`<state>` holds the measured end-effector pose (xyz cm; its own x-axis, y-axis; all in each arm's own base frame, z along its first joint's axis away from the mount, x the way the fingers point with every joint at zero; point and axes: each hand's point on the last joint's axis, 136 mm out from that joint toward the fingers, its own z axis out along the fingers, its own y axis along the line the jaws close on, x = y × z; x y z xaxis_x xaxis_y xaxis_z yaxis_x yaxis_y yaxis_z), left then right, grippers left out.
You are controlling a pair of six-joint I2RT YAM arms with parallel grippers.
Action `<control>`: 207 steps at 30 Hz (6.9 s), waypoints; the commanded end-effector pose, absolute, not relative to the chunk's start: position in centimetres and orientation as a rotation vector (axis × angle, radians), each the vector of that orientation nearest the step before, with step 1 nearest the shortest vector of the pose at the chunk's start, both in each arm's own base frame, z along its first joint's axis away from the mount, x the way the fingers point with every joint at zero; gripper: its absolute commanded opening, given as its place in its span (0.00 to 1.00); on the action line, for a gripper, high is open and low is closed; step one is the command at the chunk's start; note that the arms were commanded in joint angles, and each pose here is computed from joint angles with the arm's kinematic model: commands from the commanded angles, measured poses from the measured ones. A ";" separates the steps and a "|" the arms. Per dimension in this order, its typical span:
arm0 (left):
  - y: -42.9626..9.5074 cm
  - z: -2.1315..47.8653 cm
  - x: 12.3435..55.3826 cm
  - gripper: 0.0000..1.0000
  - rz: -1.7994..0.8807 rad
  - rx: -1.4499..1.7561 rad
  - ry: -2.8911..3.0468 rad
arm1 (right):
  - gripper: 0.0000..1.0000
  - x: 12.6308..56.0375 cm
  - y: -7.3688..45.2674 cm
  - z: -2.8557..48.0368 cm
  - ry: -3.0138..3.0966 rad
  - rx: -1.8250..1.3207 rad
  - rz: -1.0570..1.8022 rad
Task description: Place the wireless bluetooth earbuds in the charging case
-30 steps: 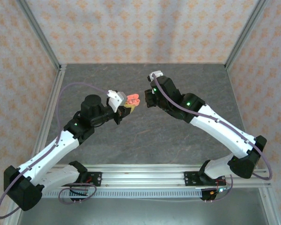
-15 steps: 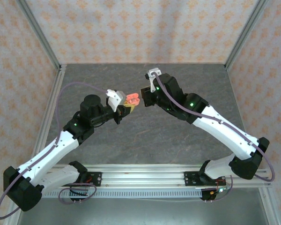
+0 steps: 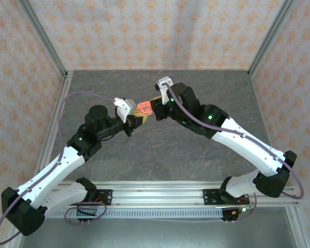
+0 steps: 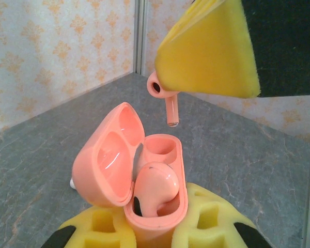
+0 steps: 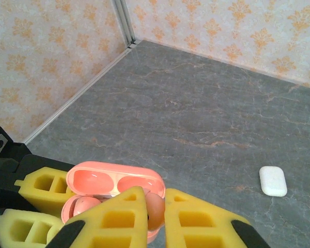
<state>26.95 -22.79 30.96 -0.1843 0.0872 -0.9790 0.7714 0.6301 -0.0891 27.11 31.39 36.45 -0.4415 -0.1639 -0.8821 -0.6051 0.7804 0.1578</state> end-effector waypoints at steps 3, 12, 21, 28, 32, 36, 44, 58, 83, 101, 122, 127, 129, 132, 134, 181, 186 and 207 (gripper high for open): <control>-23.0 32.6 26.3 0.00 -0.750 0.714 1.602 | 0.13 27.1 32.1 36.4 1.967 -0.620 0.568; -23.0 32.3 26.2 0.00 -0.758 0.711 1.608 | 0.13 26.9 33.0 35.0 1.993 -0.673 0.588; -22.9 32.6 26.1 0.00 -0.753 0.710 1.603 | 0.13 25.9 32.9 33.8 2.018 -0.774 0.566; -22.9 32.8 26.0 0.00 -0.755 0.710 1.599 | 0.15 25.0 33.7 33.0 2.039 -0.857 0.608; -22.9 32.8 26.1 0.00 -0.754 0.708 1.599 | 0.17 24.5 34.6 32.3 2.073 -0.884 0.656; -22.8 32.9 26.0 0.00 -0.753 0.707 1.599 | 0.23 24.3 34.6 32.0 2.100 -0.883 0.670; -22.8 32.7 26.0 0.00 -0.751 0.709 1.602 | 0.44 24.7 33.4 34.1 2.080 -0.811 0.638; -22.6 32.7 24.9 0.00 -0.757 0.744 1.586 | 0.52 25.0 31.8 39.6 2.031 -0.599 0.810; -24.8 34.7 22.7 0.00 -0.923 0.878 1.486 | 0.10 23.4 34.4 36.8 2.249 -0.545 1.525; -25.3 34.4 24.4 0.00 -0.952 0.814 1.528 | 0.09 19.5 32.7 35.5 2.306 -0.591 1.610; -23.8 24.4 27.7 0.00 -0.857 0.606 1.920 | 0.38 28.7 20.3 29.1 2.363 0.020 0.781; -23.7 17.7 27.8 0.00 -0.866 0.520 2.155 | 0.50 29.7 15.3 24.6 2.407 0.255 0.591; -23.9 15.5 27.5 0.00 -0.847 0.503 2.250 | 0.54 29.8 14.2 23.0 2.425 0.316 0.563; -24.1 12.9 27.0 0.00 -0.802 0.482 2.369 | 0.57 29.7 12.9 21.0 2.442 0.385 0.528; -24.7 11.7 26.5 0.00 -0.795 0.479 2.415 | 0.58 29.6 11.9 19.8 2.448 0.423 0.481; -9.5 21.1 38.5 1.00 0.098 0.198 2.223 | 0.99 33.6 -4.1 19.2 1.934 0.385 -0.431; -3.0 19.5 40.4 1.00 0.142 -0.025 2.086 | 0.99 34.4 -5.1 17.6 1.860 0.346 -0.427; 1.4 14.2 43.7 1.00 0.001 -0.149 1.843 | 1.00 39.4 -5.1 16.7 1.734 0.330 -0.200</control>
